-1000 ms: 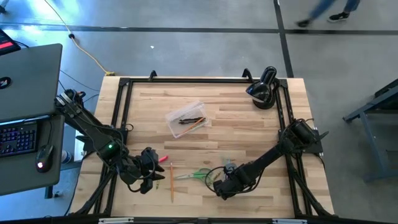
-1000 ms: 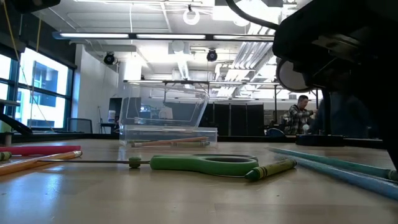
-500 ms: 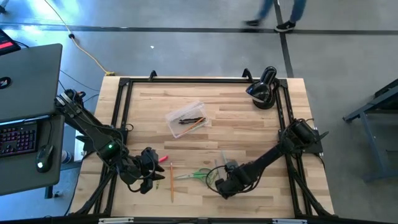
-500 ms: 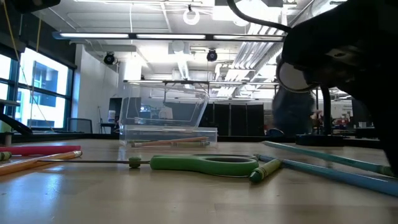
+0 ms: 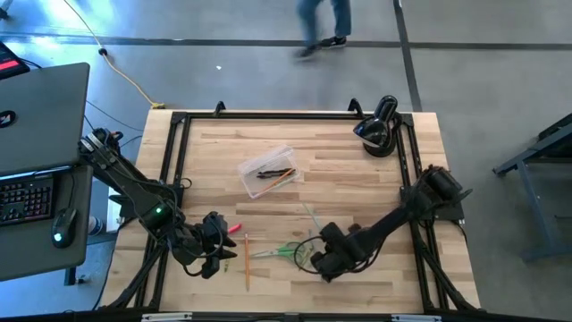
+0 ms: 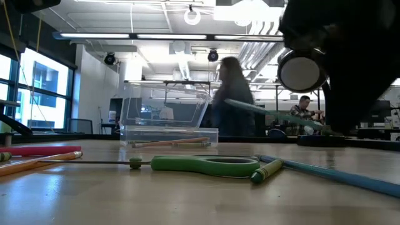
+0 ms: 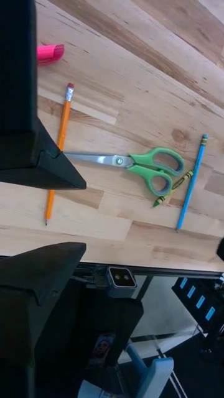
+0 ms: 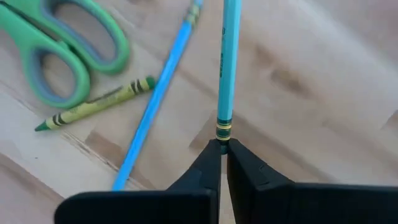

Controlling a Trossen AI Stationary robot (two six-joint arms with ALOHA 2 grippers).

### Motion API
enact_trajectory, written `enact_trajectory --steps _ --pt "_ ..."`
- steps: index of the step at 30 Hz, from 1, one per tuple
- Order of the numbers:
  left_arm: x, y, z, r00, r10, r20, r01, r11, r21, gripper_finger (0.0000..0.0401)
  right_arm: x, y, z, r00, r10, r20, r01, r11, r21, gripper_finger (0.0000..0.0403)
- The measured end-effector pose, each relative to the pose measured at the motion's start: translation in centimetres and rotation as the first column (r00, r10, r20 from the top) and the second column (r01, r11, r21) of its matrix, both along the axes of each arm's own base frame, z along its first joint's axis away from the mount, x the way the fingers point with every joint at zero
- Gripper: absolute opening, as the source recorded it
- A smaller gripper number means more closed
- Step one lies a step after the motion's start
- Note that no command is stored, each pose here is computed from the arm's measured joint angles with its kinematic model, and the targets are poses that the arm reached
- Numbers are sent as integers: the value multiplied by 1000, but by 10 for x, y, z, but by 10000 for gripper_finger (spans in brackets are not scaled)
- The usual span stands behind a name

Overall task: Pick & place school supplies into a supply box
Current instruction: Put the right blue pencil into the supply box

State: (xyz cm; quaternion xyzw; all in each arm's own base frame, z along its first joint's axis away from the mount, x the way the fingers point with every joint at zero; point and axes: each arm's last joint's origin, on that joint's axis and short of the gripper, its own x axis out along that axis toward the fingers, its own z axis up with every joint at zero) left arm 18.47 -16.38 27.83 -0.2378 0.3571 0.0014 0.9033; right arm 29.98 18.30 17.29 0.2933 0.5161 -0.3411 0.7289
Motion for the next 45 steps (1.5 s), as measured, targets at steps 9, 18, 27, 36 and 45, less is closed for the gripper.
enact_trajectory --steps 9,18,27,36,45 --pt "0 0 0 1000 0 0 0 1000 0 179 12 -63 39 936 343 -78 -350 931 -108 0" --pt "0 0 0 1000 0 0 0 1000 0 179 30 -136 48 761 625 -175 -644 760 -86 0" --pt "0 0 0 1000 0 0 0 1000 0 179 40 -198 48 596 779 -194 -802 588 -105 0" --pt "0 0 0 1000 0 0 0 1000 0 179 50 -229 42 414 877 -245 -909 383 -166 0" --pt "0 0 0 1000 0 0 0 1000 0 179 70 -246 21 348 885 -311 -937 321 -137 0"
